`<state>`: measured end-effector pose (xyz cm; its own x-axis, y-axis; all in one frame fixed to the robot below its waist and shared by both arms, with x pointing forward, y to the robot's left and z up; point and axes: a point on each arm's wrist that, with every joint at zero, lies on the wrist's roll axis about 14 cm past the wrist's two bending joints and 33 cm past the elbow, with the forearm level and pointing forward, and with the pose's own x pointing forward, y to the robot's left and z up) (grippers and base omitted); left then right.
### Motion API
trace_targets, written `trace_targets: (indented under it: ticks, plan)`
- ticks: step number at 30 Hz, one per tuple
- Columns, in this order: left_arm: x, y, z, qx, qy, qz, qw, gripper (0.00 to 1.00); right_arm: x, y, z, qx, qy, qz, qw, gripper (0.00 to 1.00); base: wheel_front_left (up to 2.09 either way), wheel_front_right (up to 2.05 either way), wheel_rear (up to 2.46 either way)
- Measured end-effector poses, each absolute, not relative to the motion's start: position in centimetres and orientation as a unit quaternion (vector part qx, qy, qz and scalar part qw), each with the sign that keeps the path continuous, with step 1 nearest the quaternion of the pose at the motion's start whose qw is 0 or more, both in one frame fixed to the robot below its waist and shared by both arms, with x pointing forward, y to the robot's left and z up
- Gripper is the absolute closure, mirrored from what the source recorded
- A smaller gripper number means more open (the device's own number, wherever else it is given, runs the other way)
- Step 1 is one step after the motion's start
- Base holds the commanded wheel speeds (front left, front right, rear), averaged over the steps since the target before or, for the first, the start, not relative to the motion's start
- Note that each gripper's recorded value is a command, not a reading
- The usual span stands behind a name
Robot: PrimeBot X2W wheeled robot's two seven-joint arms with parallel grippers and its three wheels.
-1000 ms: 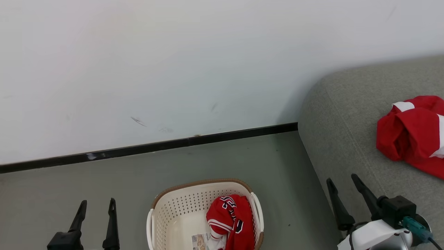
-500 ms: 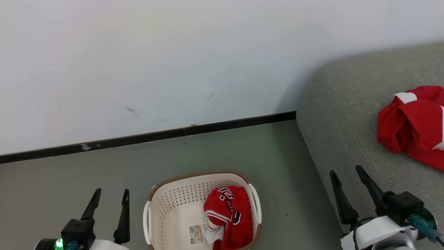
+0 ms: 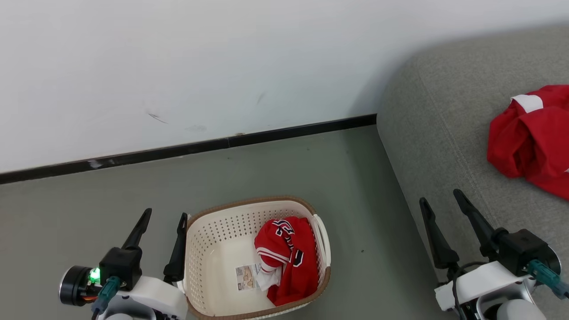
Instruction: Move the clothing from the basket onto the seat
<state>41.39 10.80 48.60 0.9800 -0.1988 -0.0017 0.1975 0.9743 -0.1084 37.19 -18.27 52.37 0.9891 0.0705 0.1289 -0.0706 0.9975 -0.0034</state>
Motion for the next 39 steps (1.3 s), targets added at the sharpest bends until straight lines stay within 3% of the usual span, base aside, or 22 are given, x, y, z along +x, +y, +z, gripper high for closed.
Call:
trace_targets:
  ticks: [24,39]
  plan:
    - [47.7,5.0,42.8,-0.015,0.064,-0.198,0.978,0.0,41.2,-22.3,50.3,-0.013,-0.043,-0.022,0.999,0.0,0.0,0.0,0.0]
    - [48.6,0.4,33.3,0.055,0.169,-0.299,0.937,0.0,43.9,-24.3,48.6,-0.022,-0.032,-0.049,0.998,0.0,0.0,0.0,0.0]
